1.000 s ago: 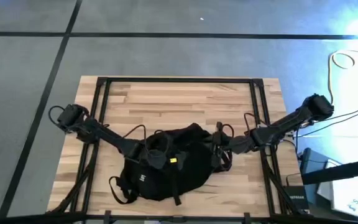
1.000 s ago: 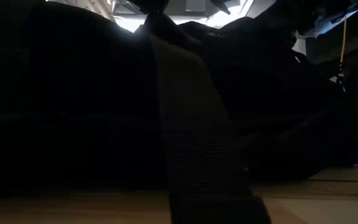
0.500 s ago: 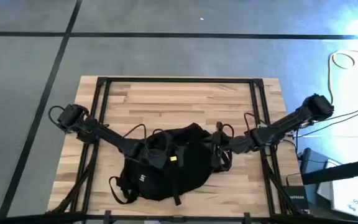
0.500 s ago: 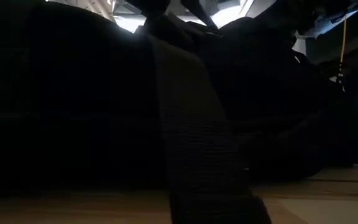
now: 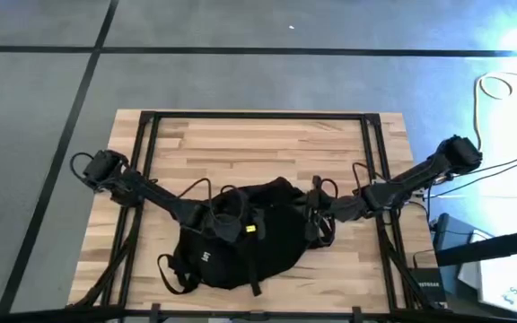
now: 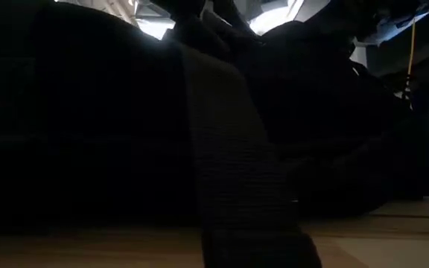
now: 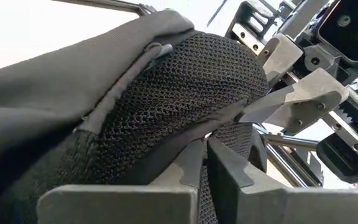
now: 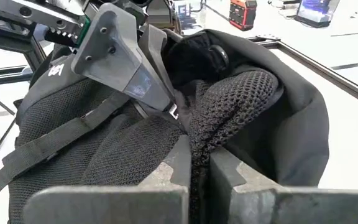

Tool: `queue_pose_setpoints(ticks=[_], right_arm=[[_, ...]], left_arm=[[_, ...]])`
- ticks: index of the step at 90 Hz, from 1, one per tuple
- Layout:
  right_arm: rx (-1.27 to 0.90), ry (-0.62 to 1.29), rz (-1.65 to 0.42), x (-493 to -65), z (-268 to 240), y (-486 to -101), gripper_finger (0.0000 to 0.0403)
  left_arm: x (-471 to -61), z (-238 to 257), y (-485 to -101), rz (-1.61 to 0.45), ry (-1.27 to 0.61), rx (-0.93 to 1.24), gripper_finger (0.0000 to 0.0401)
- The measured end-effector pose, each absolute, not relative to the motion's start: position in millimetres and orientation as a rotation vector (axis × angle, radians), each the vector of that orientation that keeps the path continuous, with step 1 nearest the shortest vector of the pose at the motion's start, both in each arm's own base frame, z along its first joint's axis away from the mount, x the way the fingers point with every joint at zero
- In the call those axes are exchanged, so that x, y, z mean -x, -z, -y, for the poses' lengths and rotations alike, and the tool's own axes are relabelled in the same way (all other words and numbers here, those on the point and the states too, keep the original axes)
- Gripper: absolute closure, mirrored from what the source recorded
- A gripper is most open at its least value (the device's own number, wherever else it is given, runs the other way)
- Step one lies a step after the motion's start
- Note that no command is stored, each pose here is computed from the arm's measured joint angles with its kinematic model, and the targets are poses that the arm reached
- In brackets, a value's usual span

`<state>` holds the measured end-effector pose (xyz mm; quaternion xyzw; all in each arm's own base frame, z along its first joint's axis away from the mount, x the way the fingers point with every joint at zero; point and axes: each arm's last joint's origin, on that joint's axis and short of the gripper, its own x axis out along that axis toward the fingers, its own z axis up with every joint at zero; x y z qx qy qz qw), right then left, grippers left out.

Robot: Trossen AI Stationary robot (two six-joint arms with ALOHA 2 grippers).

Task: Unpack backpack
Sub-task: Close the black backpack

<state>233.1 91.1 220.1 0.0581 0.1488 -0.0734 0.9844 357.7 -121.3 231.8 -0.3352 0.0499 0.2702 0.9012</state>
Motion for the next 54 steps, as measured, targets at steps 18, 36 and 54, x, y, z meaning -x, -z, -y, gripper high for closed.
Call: queue_pose_setpoints(ticks=[18,36,54], right_arm=[[-0.099,0.164,-0.298,-233.1,-90.7,-219.8,0.0402],[-0.040,0.187,-0.303,-232.9,-89.8,-219.1,0.0402],[-0.030,0.188,-0.314,-232.5,-89.6,-218.1,0.0402]], left_arm=[[-357.1,121.0,-230.2,-0.125,-0.563,0.684,0.0401],[-355.0,119.9,-225.8,-0.166,-0.590,0.665,0.0401],[-353.0,119.1,-222.4,-0.191,-0.614,0.637,0.0401]])
